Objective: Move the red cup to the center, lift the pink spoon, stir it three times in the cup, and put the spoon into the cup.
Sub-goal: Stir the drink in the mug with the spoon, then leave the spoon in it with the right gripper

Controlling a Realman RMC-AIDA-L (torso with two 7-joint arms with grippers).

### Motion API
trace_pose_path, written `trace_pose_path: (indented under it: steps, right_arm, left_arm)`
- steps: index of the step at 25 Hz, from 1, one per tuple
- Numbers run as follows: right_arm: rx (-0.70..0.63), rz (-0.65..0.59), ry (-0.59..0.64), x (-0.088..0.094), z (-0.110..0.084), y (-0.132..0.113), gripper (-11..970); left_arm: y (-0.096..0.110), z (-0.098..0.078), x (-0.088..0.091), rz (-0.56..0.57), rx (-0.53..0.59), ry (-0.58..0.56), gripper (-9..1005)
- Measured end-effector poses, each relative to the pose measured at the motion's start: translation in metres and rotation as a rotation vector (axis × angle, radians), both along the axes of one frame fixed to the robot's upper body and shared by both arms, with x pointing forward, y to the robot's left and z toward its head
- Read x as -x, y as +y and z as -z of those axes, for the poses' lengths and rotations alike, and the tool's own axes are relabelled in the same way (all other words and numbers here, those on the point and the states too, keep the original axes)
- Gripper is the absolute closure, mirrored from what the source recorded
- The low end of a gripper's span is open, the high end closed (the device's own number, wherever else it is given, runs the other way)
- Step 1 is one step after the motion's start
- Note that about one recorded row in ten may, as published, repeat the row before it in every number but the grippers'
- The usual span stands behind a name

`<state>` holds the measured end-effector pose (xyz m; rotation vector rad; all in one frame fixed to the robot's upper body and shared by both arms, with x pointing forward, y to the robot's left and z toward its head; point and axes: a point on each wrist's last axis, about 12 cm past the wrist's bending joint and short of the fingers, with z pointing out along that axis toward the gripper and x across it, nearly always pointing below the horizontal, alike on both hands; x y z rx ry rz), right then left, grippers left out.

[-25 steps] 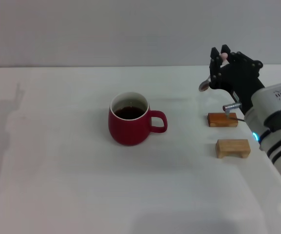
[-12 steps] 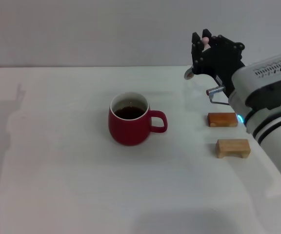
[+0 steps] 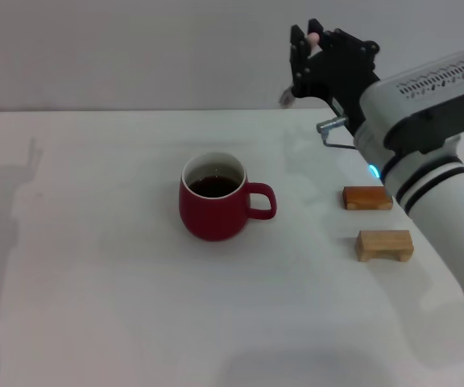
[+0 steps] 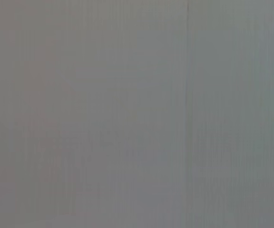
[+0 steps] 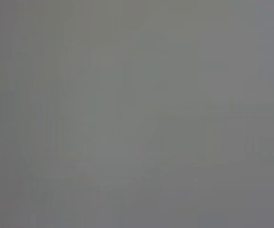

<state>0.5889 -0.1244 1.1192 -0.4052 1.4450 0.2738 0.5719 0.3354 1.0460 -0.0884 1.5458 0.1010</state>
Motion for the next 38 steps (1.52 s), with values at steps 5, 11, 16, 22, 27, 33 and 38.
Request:
trace_pose_path:
  steps: [5,11,16,22,27,33,38]
  right_arm:
    - [-0.008,-0.035,-0.012,-0.002,-0.009,0.011,792]
    - [-0.013,-0.079,-0.02,0.001,-0.015,0.024,792]
    - [-0.018,-0.122,-0.021,0.007,-0.019,0.036,791]
    - [-0.015,-0.171,-0.012,0.015,-0.02,0.048,791]
    - [-0.012,-0.203,-0.005,0.023,-0.018,0.056,792]
    - [-0.021,-0.239,0.007,0.035,-0.015,0.063,792]
    - [-0.032,-0.245,0.02,0.043,-0.012,0.063,792]
  left_arm:
    - [0.0,0.0,0.0,0.0,0.0,0.002,162]
    - [0.0,0.0,-0.001,0.001,0.001,0.004,162]
    - [0.0,0.001,-0.001,0.0,0.002,0.01,162]
    - [0.0,0.0,-0.001,0.001,0.002,0.009,162]
    - [0.0,0.001,-0.001,0.0,0.002,0.009,162]
    - [0.0,0.001,0.0,-0.002,0.002,0.01,162]
    - [0.001,0.001,0.001,-0.003,0.002,0.011,162]
